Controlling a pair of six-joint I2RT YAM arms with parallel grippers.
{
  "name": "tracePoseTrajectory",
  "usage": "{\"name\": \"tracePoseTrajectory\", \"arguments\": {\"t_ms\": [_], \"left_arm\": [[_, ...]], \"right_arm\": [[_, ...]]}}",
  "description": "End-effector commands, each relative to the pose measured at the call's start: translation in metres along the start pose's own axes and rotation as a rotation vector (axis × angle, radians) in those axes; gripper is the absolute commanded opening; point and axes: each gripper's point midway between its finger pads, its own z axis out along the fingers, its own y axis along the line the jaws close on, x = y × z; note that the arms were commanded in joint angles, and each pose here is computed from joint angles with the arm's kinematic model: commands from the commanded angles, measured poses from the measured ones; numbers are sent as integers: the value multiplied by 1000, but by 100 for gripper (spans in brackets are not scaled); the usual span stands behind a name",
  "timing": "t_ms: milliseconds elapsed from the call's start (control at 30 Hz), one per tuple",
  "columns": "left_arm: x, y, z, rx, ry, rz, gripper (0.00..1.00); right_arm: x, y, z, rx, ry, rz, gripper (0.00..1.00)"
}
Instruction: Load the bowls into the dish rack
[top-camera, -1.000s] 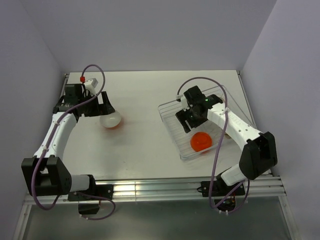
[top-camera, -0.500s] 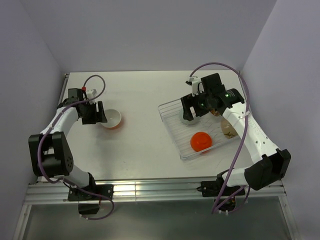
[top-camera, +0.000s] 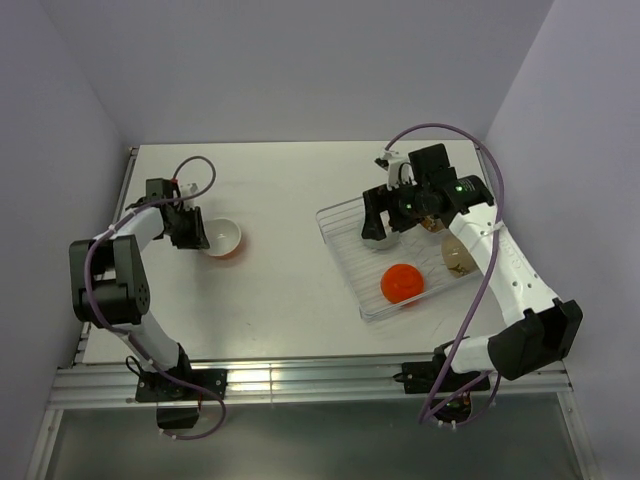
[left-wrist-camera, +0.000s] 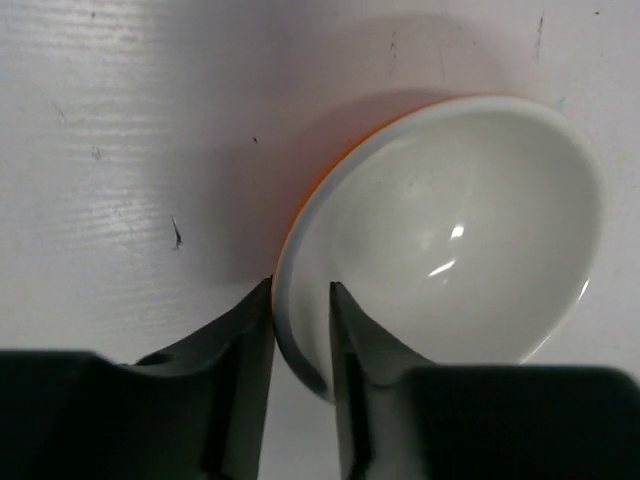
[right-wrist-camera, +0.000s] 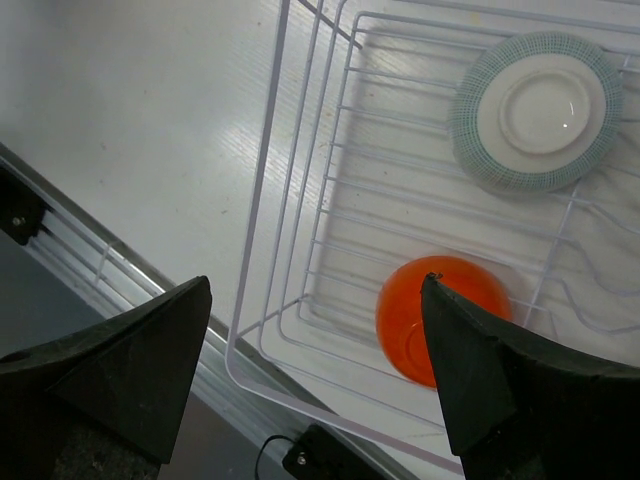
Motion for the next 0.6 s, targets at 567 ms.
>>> {"name": "tracePoseTrajectory", "arguments": {"t_ms": [567], "left_arm": [[-99, -95, -131, 66, -605, 296, 0]], "right_arm": [[-28, 42, -33, -351, -114, 88, 90]]}}
